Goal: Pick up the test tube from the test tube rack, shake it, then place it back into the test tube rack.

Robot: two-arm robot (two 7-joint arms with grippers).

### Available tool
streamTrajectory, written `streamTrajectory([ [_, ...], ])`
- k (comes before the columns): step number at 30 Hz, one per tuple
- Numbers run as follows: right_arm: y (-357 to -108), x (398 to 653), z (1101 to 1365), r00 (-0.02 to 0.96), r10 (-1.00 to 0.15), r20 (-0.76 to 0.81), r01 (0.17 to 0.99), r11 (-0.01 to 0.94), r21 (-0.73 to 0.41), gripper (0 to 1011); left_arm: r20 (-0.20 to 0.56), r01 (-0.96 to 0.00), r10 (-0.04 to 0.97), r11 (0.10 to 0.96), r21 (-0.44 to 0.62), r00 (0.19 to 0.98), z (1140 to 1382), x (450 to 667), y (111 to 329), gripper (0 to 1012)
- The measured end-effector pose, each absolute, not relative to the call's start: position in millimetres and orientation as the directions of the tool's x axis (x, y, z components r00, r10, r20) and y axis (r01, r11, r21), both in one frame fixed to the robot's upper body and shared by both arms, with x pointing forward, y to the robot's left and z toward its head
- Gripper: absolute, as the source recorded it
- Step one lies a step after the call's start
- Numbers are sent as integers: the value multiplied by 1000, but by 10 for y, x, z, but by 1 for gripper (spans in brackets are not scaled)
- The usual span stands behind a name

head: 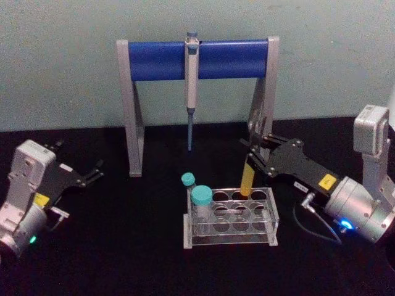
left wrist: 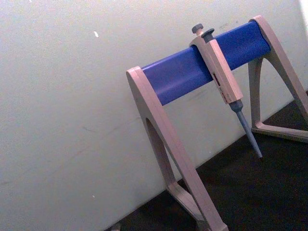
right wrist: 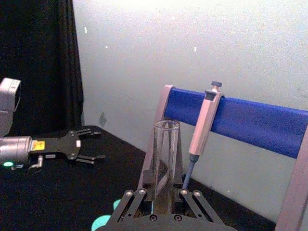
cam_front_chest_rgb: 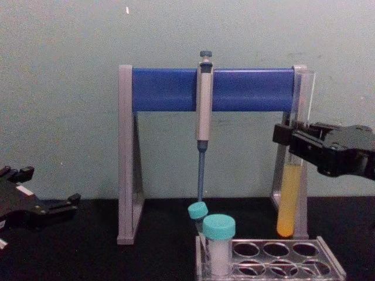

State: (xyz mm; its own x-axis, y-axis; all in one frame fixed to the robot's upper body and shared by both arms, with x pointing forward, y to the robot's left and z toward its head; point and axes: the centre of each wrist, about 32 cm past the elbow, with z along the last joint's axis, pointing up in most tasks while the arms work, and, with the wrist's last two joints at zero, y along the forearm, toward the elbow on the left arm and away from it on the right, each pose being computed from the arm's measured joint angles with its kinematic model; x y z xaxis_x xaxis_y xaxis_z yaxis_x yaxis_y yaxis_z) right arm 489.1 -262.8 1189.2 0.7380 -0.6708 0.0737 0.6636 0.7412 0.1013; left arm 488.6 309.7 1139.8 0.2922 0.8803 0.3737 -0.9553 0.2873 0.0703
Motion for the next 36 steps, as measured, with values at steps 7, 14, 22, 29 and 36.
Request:
streamTrajectory([
  [7,-2640,4858,11831,741,-669,63,663,743,89,232,374,-955,880,287,70,292,11398,4886,3097,1009],
  [14,-2637,4886,11772,738,-673,52,669,739,79,232,374,-955,880,287,70,292,11398,4886,3097,1010],
  [22,-2623,4951,11755,739,-672,51,668,740,77,232,374,-955,880,287,70,292,11398,4886,3096,1010],
  [29,-2616,5000,11742,739,-672,49,668,740,75,232,374,-955,880,287,70,292,11398,4886,3097,1010],
  [36,-2613,5026,11713,737,-675,45,672,738,68,232,374,-955,880,287,70,292,11398,4886,3097,1010],
])
